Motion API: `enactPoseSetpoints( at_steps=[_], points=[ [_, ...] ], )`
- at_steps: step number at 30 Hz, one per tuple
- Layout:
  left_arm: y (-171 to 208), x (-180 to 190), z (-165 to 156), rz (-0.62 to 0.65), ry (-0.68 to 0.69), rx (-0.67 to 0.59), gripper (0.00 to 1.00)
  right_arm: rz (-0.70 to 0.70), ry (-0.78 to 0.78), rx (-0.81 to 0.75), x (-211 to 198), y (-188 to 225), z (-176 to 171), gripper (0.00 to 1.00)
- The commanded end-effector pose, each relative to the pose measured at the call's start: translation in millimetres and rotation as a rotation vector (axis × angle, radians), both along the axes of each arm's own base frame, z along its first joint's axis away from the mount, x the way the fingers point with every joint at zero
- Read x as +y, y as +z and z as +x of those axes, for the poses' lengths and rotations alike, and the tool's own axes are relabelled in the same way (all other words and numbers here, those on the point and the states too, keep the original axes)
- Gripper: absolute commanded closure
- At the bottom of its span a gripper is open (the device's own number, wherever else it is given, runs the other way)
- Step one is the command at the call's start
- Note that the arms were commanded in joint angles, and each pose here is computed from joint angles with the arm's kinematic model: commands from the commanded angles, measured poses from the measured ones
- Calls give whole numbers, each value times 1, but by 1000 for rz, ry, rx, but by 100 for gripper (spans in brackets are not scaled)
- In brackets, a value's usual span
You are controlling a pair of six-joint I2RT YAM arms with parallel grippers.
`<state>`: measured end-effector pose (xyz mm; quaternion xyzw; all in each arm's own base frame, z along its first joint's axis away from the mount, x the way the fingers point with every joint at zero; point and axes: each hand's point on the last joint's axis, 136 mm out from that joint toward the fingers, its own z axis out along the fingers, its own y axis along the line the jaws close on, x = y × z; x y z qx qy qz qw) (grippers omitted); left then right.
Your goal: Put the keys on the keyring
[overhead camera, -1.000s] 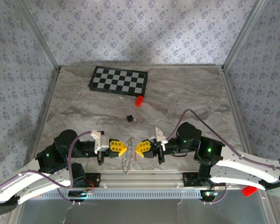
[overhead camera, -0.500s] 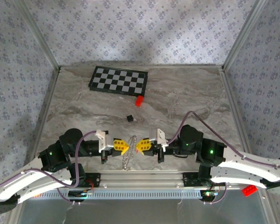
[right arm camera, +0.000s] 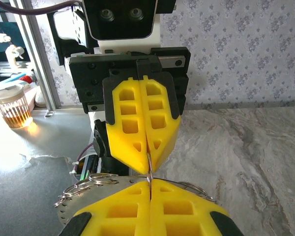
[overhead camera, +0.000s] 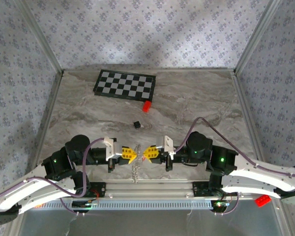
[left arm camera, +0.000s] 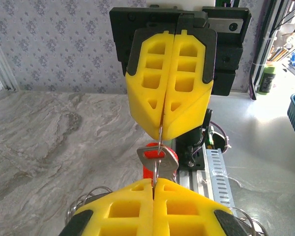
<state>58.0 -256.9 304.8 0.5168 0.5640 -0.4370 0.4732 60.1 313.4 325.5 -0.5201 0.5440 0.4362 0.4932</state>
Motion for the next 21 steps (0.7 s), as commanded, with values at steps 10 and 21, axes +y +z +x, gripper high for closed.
enactPoseSetpoints(
  at_steps=[10, 21],
  points=[
    [22, 0, -3, -54, -12, -45, 100, 10, 6, -10, 1, 7, -1, 100],
    [21, 1, -3, -52, -8, -45, 100, 1, 28, 0, 4, 6, -5, 100]
  ],
)
